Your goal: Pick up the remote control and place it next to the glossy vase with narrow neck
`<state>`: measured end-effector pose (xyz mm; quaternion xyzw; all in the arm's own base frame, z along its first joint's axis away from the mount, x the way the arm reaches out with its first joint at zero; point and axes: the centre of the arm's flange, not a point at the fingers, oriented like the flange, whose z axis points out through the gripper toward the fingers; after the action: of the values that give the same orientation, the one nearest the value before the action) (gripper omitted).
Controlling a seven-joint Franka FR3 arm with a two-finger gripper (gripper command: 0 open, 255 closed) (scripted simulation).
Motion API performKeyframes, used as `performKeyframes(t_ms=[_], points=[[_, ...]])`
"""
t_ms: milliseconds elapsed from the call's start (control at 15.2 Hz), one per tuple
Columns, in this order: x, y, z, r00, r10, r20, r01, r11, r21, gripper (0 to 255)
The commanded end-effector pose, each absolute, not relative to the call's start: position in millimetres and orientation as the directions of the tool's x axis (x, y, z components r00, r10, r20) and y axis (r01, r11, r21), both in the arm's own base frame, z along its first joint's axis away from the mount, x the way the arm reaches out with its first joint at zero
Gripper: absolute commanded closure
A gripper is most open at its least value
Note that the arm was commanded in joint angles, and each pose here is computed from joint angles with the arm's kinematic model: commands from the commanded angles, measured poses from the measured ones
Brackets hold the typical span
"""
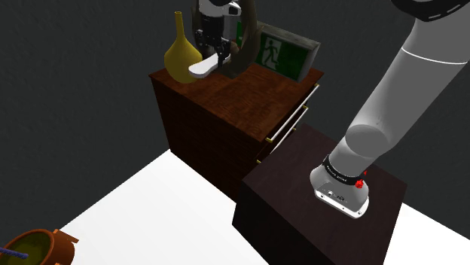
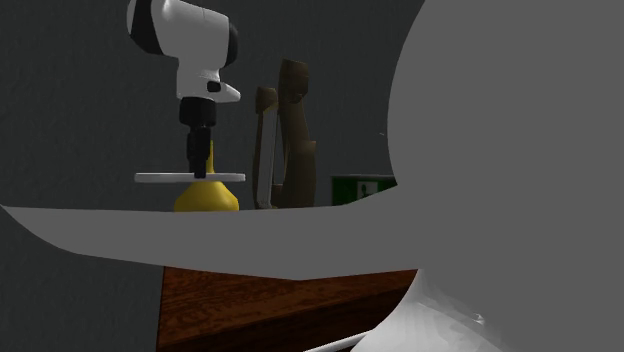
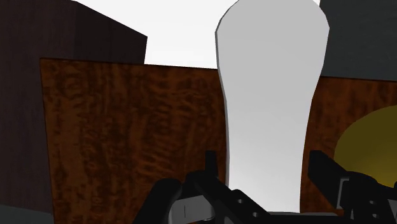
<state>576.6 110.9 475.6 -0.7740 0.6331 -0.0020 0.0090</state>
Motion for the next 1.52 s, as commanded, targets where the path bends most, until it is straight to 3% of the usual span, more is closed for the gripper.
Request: performKeyframes(t_ms=[0, 1452], points=[[576, 111, 465, 0.198, -0.98, -0.008, -0.98, -0.198, -0.017, 255], [576, 111, 349, 0.198, -0.98, -0.008, -0.98, -0.198, -0.017, 255]])
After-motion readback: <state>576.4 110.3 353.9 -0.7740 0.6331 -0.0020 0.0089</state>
